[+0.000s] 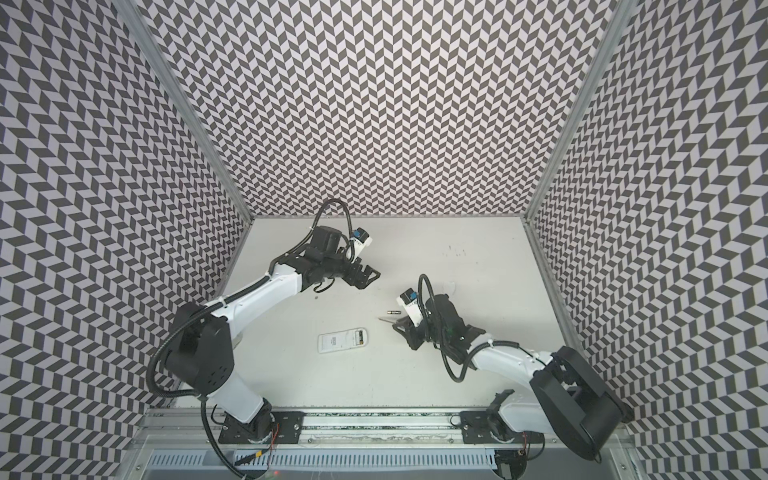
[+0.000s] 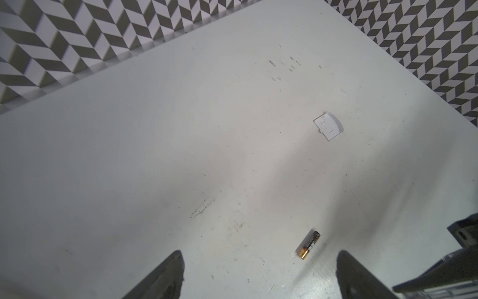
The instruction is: Unload the batteries from the remote control
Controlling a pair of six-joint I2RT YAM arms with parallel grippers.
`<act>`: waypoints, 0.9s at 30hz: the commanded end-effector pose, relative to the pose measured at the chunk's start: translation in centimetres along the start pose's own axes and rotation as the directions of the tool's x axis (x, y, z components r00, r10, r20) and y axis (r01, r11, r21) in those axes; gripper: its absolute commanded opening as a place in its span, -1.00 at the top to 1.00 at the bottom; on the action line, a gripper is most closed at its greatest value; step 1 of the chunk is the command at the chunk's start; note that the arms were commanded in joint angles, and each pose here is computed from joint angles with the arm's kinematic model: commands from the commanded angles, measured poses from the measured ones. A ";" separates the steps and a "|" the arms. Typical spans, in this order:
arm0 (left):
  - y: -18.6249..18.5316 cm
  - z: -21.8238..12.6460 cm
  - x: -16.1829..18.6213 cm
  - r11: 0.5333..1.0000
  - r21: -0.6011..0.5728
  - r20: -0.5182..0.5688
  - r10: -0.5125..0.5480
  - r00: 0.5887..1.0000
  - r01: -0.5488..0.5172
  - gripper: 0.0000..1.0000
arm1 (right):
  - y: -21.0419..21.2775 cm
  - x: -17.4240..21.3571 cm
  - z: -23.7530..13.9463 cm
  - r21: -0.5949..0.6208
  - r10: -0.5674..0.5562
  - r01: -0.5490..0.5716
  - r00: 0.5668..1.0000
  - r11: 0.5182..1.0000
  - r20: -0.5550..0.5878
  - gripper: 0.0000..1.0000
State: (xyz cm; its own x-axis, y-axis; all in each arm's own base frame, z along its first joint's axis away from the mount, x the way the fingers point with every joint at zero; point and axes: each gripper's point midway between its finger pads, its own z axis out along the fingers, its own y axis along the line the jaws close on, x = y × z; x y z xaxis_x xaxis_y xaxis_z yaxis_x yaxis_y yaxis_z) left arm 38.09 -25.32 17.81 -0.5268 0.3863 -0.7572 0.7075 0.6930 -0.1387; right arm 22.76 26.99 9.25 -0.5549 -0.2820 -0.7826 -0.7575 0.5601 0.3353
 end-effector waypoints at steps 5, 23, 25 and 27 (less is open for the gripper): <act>3.9 -2.4 1.6 0.992 -0.124 0.019 0.035 0.999 -0.032 -0.88 | -1.1 1.5 1.1 0.059 0.035 -0.029 0.995 0.998 -0.092 1.00; 10.6 -7.5 4.7 0.965 -0.215 0.156 -0.121 0.980 0.153 -0.95 | 6.5 2.9 1.4 -0.250 -0.135 0.099 0.982 0.963 -0.134 1.00; 10.9 -7.5 5.0 0.962 -0.225 0.159 -0.119 0.980 0.153 -0.96 | 6.5 3.7 1.9 -0.253 -0.147 0.104 0.976 0.962 -0.159 1.00; 10.9 -7.7 4.7 0.963 -0.227 0.158 -0.113 0.981 0.147 -0.97 | 6.6 4.0 2.4 -0.255 -0.154 0.105 0.972 0.961 -0.180 1.00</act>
State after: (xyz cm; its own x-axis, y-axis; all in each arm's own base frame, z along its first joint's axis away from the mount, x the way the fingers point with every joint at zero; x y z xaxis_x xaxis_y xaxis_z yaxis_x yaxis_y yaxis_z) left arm 39.51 -11.27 16.42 -0.5622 0.2045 -0.8013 0.4831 0.8677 -0.1175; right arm 16.39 30.28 6.62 -0.5272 -0.4866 -0.6966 -0.8475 0.3607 0.3894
